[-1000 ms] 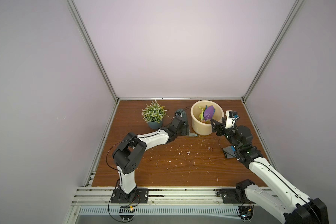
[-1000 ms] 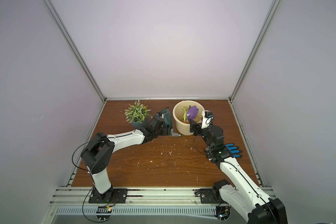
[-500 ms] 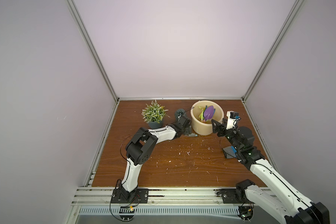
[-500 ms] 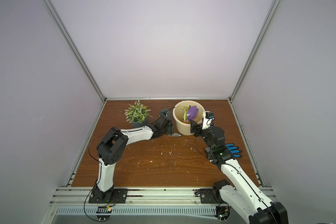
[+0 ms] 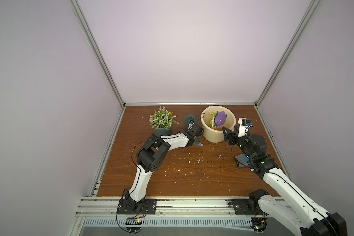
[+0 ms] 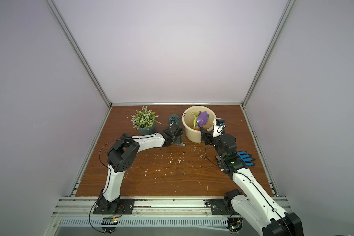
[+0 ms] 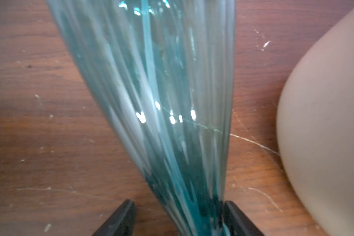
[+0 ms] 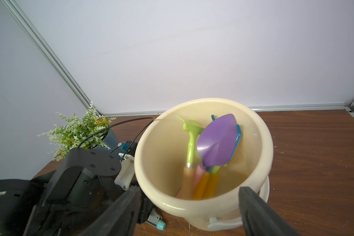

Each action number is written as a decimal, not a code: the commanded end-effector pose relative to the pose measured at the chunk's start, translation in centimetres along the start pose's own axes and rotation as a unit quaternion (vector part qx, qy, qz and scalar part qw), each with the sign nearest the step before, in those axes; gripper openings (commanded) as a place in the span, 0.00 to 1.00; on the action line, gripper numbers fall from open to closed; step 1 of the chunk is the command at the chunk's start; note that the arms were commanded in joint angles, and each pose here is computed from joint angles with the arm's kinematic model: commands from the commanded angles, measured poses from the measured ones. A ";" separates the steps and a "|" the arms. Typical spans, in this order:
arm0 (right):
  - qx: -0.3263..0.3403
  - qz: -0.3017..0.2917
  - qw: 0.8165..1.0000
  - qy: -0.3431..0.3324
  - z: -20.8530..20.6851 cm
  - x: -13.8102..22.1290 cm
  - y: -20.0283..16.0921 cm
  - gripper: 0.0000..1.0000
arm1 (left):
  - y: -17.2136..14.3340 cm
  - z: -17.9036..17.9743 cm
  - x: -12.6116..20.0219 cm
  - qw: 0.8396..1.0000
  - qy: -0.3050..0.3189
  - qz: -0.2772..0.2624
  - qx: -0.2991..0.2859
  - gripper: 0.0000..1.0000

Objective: Organize the gardening tools
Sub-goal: Adjust the gardening tool at the center of the board.

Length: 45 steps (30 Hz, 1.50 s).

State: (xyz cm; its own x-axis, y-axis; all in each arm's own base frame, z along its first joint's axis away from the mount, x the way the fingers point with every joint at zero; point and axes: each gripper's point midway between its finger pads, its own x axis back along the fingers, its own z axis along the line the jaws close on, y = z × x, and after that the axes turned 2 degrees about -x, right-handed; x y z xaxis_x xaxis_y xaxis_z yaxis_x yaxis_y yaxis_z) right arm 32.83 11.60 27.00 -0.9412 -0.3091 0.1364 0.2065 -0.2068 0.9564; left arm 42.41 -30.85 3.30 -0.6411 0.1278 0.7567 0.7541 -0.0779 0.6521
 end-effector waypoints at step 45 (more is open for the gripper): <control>-0.015 0.017 0.986 0.165 5.5 0.5 -2.0 0.85 | 6.9 1.3 11.7 0.991 -0.106 -0.071 0.038 0.00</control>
State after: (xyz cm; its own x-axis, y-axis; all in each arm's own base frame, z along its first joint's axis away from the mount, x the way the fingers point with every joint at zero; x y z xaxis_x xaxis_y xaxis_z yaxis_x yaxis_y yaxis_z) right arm 31.32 15.65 24.24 -0.8310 -0.5290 0.1720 0.3141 -0.1912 0.9299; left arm 39.41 -28.37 13.02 -0.6802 0.2824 0.6764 0.6867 -0.0774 0.7229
